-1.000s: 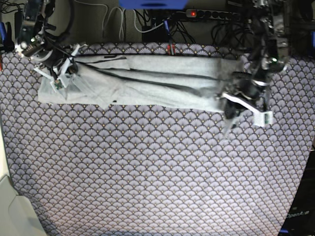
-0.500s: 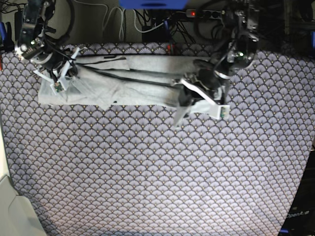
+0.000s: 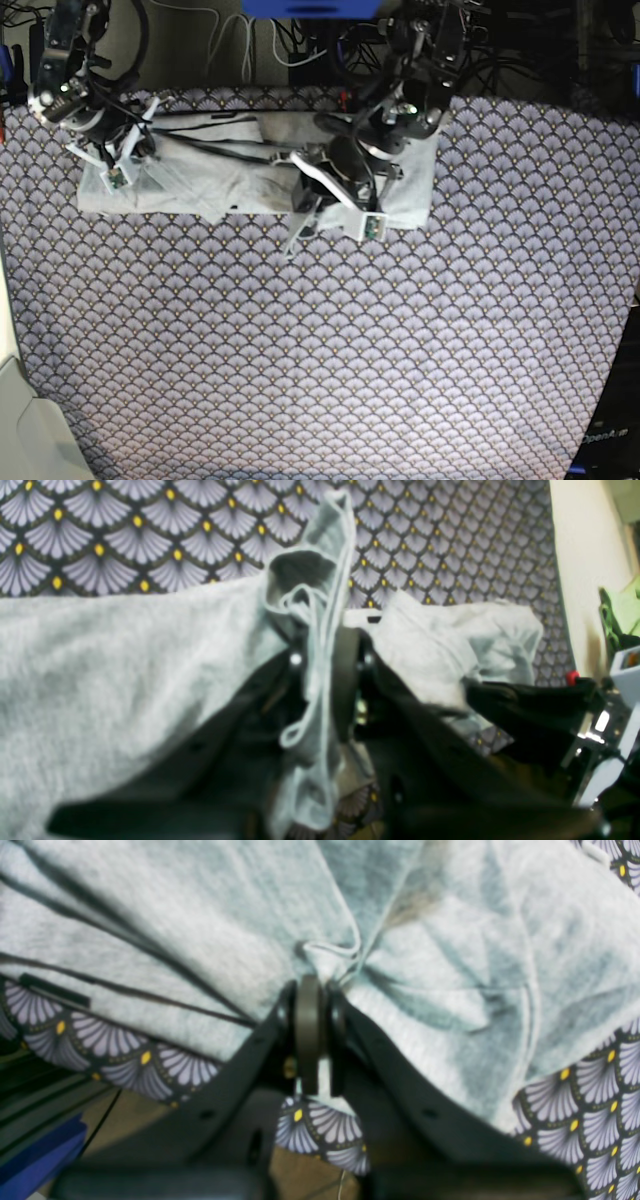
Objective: Fold the T-shirt properly
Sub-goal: 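Grasp the strip end with the left gripper and fold it toward the middle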
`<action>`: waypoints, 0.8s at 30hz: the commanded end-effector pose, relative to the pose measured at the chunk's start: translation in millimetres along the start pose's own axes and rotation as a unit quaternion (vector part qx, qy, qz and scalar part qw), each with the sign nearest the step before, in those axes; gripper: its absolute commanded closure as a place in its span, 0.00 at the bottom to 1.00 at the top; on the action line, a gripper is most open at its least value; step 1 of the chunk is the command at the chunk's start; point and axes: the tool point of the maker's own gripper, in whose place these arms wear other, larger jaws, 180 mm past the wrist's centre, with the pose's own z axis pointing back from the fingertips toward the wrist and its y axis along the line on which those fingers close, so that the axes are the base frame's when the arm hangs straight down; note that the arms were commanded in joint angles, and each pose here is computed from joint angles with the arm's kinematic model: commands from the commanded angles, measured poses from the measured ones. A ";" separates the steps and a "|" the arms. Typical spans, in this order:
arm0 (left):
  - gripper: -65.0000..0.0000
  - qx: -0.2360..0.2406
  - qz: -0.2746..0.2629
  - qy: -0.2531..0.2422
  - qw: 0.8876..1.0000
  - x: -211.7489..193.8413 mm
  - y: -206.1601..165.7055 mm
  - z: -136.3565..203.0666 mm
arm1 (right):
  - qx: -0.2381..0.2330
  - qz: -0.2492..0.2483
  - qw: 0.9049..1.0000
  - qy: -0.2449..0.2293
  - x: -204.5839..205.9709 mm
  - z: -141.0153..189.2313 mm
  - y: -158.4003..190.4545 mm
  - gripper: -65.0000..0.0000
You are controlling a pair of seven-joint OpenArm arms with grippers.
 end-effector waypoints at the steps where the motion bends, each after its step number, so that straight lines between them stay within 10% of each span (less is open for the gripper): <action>1: 0.99 -0.015 -0.002 -0.025 1.000 15.6 -9.5 0.0 | -0.008 0.005 1.000 -0.011 6.6 3.6 -6.4 1.00; 10: 0.94 -0.017 -0.002 -0.018 1.000 11.2 -9.8 1.1 | -0.009 0.005 1.000 -0.012 7.2 3.6 -6.7 1.00; 19: 0.11 -0.054 -0.031 0.002 0.998 -5.0 -36.9 2.1 | -0.005 0.015 1.000 -0.008 6.6 3.2 -5.1 1.00; 24: 0.00 -0.054 -0.040 -0.045 0.997 25.7 -41.3 18.3 | -0.003 0.027 1.000 -0.006 7.6 3.6 -5.8 1.00</action>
